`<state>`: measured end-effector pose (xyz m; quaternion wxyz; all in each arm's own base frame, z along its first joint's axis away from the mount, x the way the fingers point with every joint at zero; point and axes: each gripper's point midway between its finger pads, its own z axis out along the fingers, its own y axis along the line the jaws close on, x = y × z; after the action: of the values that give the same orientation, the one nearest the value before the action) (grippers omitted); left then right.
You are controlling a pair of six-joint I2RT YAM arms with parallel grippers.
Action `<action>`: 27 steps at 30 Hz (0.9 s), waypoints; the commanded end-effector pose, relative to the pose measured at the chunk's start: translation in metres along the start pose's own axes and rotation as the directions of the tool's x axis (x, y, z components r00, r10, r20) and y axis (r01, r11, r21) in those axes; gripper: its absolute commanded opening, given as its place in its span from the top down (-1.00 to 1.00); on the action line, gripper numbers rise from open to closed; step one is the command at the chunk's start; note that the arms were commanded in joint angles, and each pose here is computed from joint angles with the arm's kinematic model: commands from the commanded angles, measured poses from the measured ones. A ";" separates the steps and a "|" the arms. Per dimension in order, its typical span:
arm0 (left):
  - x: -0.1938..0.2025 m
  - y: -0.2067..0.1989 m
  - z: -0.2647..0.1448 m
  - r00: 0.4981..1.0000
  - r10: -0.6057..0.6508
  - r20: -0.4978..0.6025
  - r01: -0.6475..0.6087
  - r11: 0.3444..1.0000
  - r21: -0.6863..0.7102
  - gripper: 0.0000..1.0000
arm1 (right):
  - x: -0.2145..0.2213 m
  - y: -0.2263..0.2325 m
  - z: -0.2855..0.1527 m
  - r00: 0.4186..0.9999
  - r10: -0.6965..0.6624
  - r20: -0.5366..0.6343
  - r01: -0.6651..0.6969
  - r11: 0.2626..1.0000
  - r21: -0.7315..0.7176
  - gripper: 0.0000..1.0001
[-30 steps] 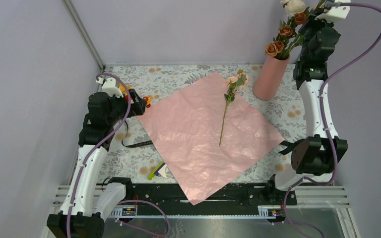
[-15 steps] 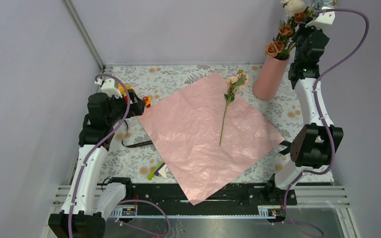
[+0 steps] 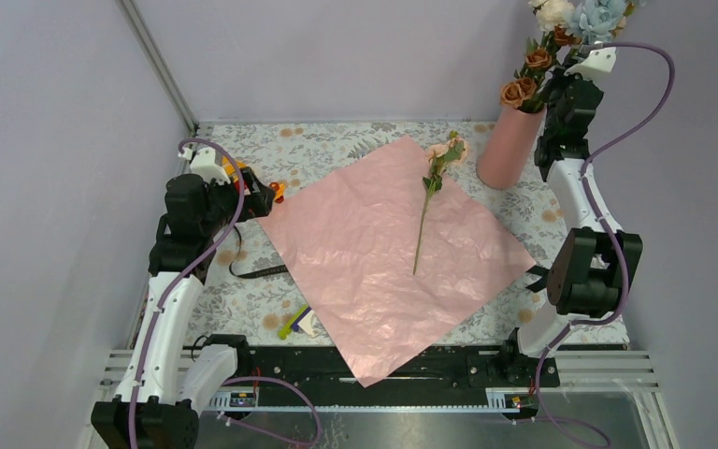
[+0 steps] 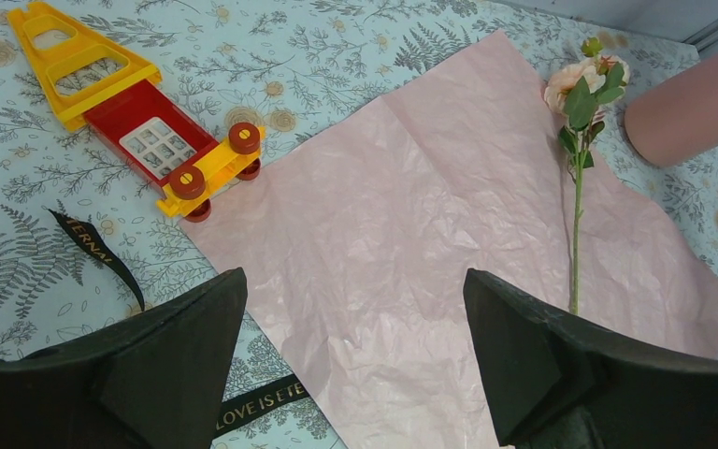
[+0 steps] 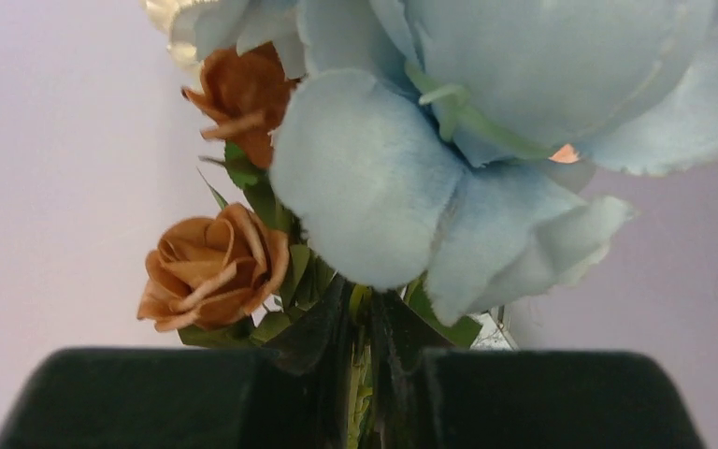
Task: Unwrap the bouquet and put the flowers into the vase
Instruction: Insert the fake flower into the vase.
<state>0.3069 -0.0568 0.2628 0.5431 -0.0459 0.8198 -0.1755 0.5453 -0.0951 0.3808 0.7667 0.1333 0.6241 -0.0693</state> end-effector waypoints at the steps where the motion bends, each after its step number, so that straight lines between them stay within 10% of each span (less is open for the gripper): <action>1: -0.010 -0.004 0.002 0.999 0.003 0.044 -0.004 1.000 0.026 -0.86 | -0.033 -0.001 -0.008 0.992 0.058 0.111 -0.059 0.998 0.002 1.00; 27: -0.008 -0.005 0.004 0.999 -0.006 0.038 0.005 0.999 0.042 -0.86 | 0.063 0.010 -0.024 0.993 0.068 -0.099 -0.076 0.994 -0.080 0.84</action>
<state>0.3067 -0.0579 0.2572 0.5377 -0.0455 0.8222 -0.1812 0.5436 -0.0766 0.3024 0.7275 0.1299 0.6735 -0.0150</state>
